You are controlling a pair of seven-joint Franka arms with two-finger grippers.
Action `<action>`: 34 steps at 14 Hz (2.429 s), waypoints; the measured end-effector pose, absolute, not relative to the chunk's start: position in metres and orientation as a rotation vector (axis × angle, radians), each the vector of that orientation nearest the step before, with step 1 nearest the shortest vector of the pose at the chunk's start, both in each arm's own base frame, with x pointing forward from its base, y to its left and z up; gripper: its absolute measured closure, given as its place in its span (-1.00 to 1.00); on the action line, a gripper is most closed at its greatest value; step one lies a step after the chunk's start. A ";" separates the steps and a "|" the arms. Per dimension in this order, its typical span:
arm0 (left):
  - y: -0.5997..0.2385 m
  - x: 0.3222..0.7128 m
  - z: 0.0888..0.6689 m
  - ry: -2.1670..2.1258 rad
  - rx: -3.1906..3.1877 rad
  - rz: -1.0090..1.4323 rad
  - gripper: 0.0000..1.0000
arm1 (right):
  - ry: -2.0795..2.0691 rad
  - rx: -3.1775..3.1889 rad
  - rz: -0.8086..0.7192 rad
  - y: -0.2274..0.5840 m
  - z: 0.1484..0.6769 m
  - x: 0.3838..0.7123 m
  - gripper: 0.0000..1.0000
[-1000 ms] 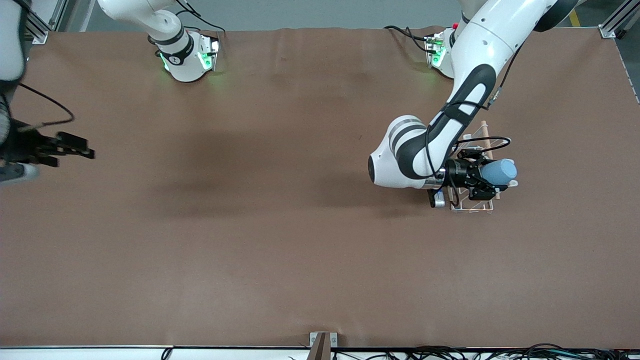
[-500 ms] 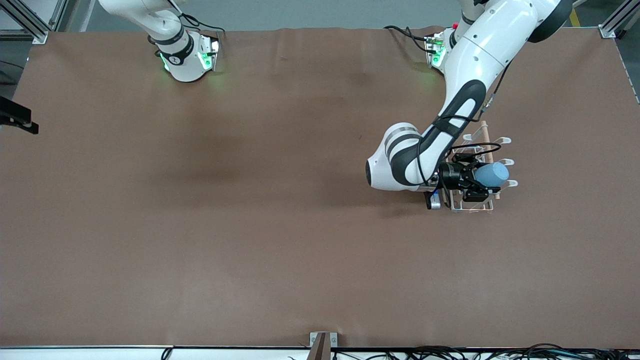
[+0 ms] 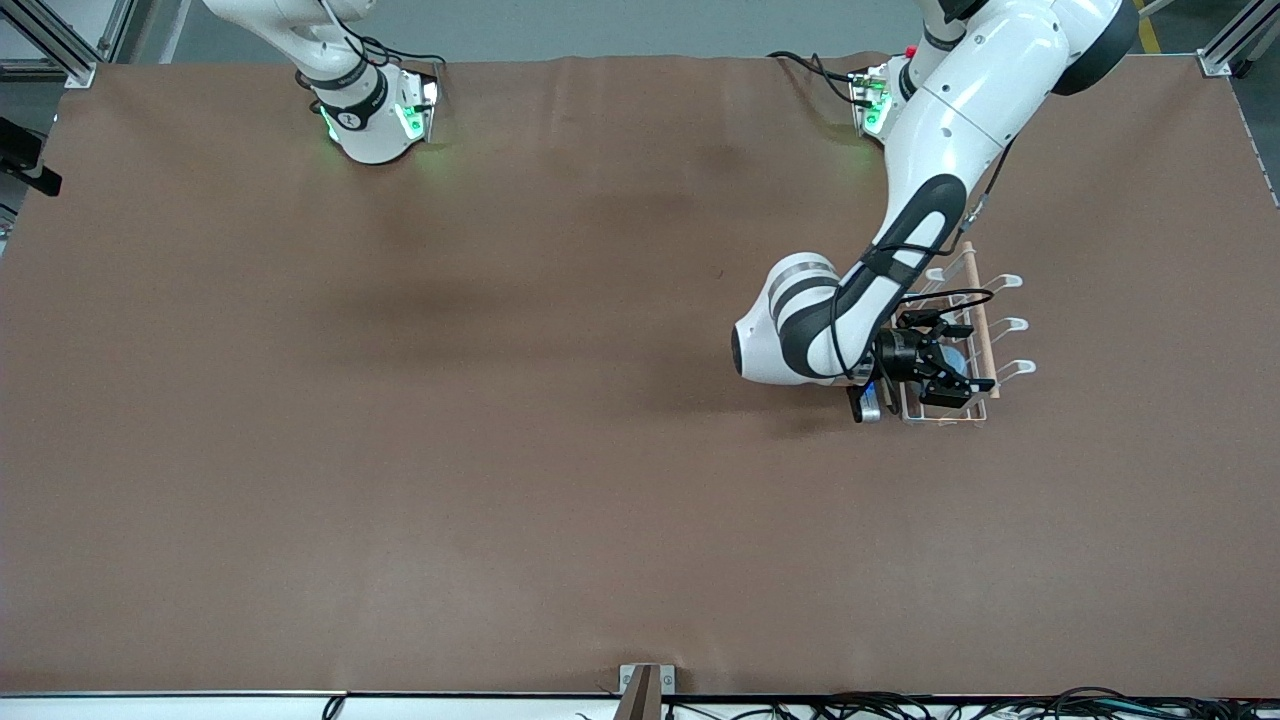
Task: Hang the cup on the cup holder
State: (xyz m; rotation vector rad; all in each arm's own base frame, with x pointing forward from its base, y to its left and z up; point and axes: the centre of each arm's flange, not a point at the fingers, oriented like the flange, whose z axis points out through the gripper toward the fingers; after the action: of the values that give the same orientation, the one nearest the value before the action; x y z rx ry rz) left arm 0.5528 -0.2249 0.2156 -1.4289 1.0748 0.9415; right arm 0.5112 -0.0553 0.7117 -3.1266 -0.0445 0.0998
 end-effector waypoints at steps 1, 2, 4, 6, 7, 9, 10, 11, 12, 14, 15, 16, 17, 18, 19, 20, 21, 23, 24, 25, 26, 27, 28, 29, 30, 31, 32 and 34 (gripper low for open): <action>-0.226 0.556 0.220 1.070 -1.439 0.933 -1.00 | -0.033 -3.132 0.111 -0.056 0.709 0.510 -1.00; -0.228 0.561 0.226 1.062 -1.456 0.917 -1.00 | -0.030 -3.135 0.119 -0.055 0.705 0.510 -1.00; -0.235 0.576 0.254 1.026 -1.517 0.871 -1.00 | -0.022 -3.135 0.136 -0.053 0.698 0.511 -1.00; -0.241 0.589 0.299 0.984 -1.642 0.826 -1.00 | 0.018 -3.136 0.146 -0.051 0.694 0.512 -1.00; -0.242 0.598 0.328 0.960 -1.720 0.790 -1.00 | 0.028 -3.136 0.147 -0.049 0.694 0.513 -1.00; -0.237 0.615 0.389 0.905 -1.880 0.707 -1.00 | 0.048 -3.136 0.143 -0.051 0.694 0.513 -1.00; -0.229 0.624 0.416 0.880 -1.945 0.655 -1.00 | 0.054 -3.137 0.130 -0.053 0.694 0.514 -1.00; -0.221 0.634 0.439 0.867 -1.996 0.586 -1.00 | 0.054 -3.138 0.116 -0.053 0.695 0.515 -1.00; -0.212 0.641 0.457 0.859 -2.039 0.525 -1.00 | 0.049 -3.139 0.108 -0.052 0.695 0.516 -1.00; -0.192 0.647 0.489 0.846 -2.142 0.444 -1.00 | 0.033 -3.140 0.100 -0.046 0.695 0.517 -1.00; -0.179 0.647 0.506 0.833 -2.201 0.414 -1.00 | 0.031 -3.140 0.101 -0.046 0.695 0.517 -1.00; -0.166 0.645 0.525 0.817 -2.260 0.382 -1.00 | 0.031 -3.140 0.102 -0.046 0.695 0.517 -1.00; -0.155 0.641 0.546 0.799 -2.315 0.347 -1.00 | 0.032 -3.139 0.103 -0.046 0.694 0.517 -1.00; -0.146 0.636 0.566 0.784 -2.353 0.314 -1.00 | 0.031 -3.135 0.103 -0.046 0.694 0.517 -1.00; -0.143 0.629 0.584 0.782 -2.369 0.286 -1.00 | 0.031 -3.132 0.103 -0.046 0.694 0.517 -1.00; -0.143 0.622 0.599 0.782 -2.372 0.259 -1.00 | 0.031 -3.131 0.106 -0.046 0.693 0.517 -1.00; -0.145 0.615 0.613 0.781 -2.378 0.233 -1.00 | 0.031 -3.130 0.109 -0.046 0.692 0.517 -1.00; -0.147 0.599 0.638 0.761 -2.425 0.181 -1.00 | 0.029 -3.130 0.110 -0.045 0.691 0.517 -1.00; -0.143 0.591 0.653 0.720 -2.459 0.145 -1.00 | 0.029 -3.130 0.107 -0.045 0.691 0.518 -1.00; -0.138 0.582 0.668 0.687 -2.484 0.115 -1.00 | 0.029 -3.132 0.099 -0.045 0.692 0.518 -1.00; -0.132 0.576 0.678 0.662 -2.519 0.100 -1.00 | 0.030 -3.134 0.085 -0.046 0.692 0.519 -1.00; -0.122 0.571 0.683 0.640 -2.582 0.098 -1.00 | 0.030 -3.135 0.074 -0.046 0.693 0.520 -1.00; -0.107 0.569 0.684 0.617 -2.677 0.107 -1.00 | 0.030 -3.135 0.069 -0.046 0.693 0.521 -1.00; -0.086 0.570 0.682 0.593 -2.775 0.120 -1.00 | 0.029 -3.135 0.069 -0.046 0.692 0.521 -1.00; -0.066 0.574 0.680 0.561 -2.846 0.118 -1.00 | 0.029 -3.135 0.070 -0.046 0.692 0.521 -1.00; -0.053 0.577 0.677 0.536 -2.882 0.110 -1.00 | 0.029 -3.135 0.069 -0.045 0.692 0.521 -1.00; -0.051 0.578 0.674 0.525 -2.899 0.100 -1.00 | 0.028 -3.135 0.067 -0.045 0.692 0.521 -1.00; -0.061 0.571 0.667 0.505 -2.938 0.075 -1.00 | 0.027 -3.136 0.061 -0.045 0.692 0.522 -1.00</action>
State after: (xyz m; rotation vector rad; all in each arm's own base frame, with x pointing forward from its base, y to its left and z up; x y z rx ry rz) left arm 0.5715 -0.0611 0.6669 -2.9383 0.5054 0.0750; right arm 0.5218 -0.0449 0.6920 -3.1357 0.0273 0.0611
